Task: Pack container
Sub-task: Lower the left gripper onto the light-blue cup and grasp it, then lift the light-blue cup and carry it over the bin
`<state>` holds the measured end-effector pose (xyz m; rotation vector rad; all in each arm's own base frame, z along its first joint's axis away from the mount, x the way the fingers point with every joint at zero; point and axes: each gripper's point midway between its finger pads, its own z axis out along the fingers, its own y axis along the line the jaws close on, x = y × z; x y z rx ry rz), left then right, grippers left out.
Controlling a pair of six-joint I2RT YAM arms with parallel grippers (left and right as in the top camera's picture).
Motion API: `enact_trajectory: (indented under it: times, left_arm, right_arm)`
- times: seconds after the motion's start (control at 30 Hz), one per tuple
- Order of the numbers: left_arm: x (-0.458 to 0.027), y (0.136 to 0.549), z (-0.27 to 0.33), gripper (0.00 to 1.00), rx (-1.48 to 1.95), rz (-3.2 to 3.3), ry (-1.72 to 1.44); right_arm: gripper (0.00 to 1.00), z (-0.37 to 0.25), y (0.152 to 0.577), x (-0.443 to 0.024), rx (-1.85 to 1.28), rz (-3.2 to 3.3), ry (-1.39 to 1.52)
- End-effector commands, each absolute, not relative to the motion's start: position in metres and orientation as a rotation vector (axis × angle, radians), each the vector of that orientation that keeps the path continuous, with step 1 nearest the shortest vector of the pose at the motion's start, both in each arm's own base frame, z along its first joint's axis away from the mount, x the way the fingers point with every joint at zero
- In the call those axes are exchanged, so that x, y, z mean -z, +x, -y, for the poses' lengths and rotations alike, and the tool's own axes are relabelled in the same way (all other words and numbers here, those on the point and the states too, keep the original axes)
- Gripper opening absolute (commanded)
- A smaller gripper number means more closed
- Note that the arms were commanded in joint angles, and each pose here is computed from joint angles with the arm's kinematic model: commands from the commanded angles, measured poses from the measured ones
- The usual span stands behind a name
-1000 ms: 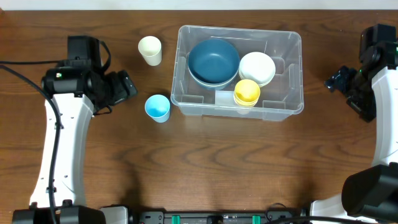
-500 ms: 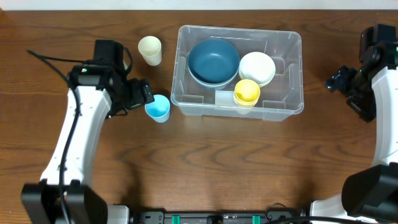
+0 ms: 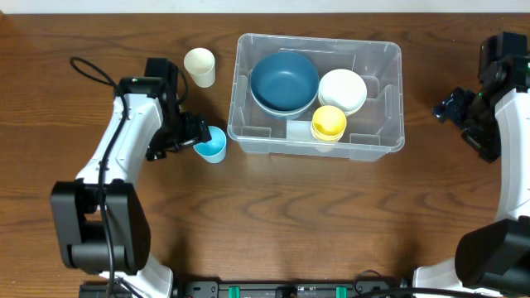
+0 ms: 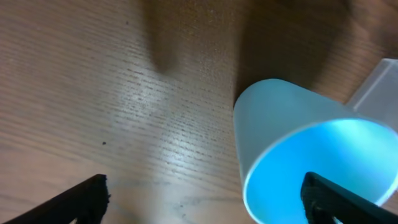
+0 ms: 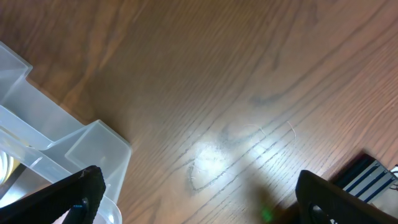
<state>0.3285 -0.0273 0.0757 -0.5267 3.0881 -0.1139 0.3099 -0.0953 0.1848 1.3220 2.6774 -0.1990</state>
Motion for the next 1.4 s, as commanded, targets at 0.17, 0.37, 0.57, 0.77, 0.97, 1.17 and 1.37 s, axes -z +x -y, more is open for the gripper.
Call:
enact_trajectory:
  times: [0.17, 0.37, 0.57, 0.77, 0.97, 1.17, 1.37]
  left_arm:
    - [-0.058, 0.328, 0.025, 0.88, 0.092, -3.116, -0.538]
    - [-0.047, 0.326, 0.025, 0.88, 0.087, -3.132, -0.541]
    - [-0.040, 0.323, 0.025, 0.63, 0.083, -3.143, -0.544]
    - [-0.040, 0.325, 0.025, 0.28, 0.085, -3.137, -0.542]
    - [-0.047, 0.330, 0.025, 0.06, 0.093, -3.115, -0.537]
    - [-0.086, 0.345, 0.026, 0.05, 0.116, -3.035, -0.518]
    - [-0.174, 0.361, 0.023, 0.06, 0.144, -2.827, -0.473]
  right_arm:
    - [0.99, 0.097, 0.308, -0.184, 0.204, -2.667, 1.345]
    - [0.99, 0.097, 0.308, -0.184, 0.204, -2.667, 1.345]
    - [0.99, 0.097, 0.308, -0.184, 0.204, -2.667, 1.345]
    - [0.99, 0.097, 0.308, -0.184, 0.204, -2.667, 1.345]
    - [0.99, 0.097, 0.308, -0.184, 0.204, -2.667, 1.345]
    - [0.99, 0.097, 0.308, -0.184, 0.204, -2.667, 1.345]
    - [0.99, 0.097, 0.308, -0.184, 0.204, -2.667, 1.345]
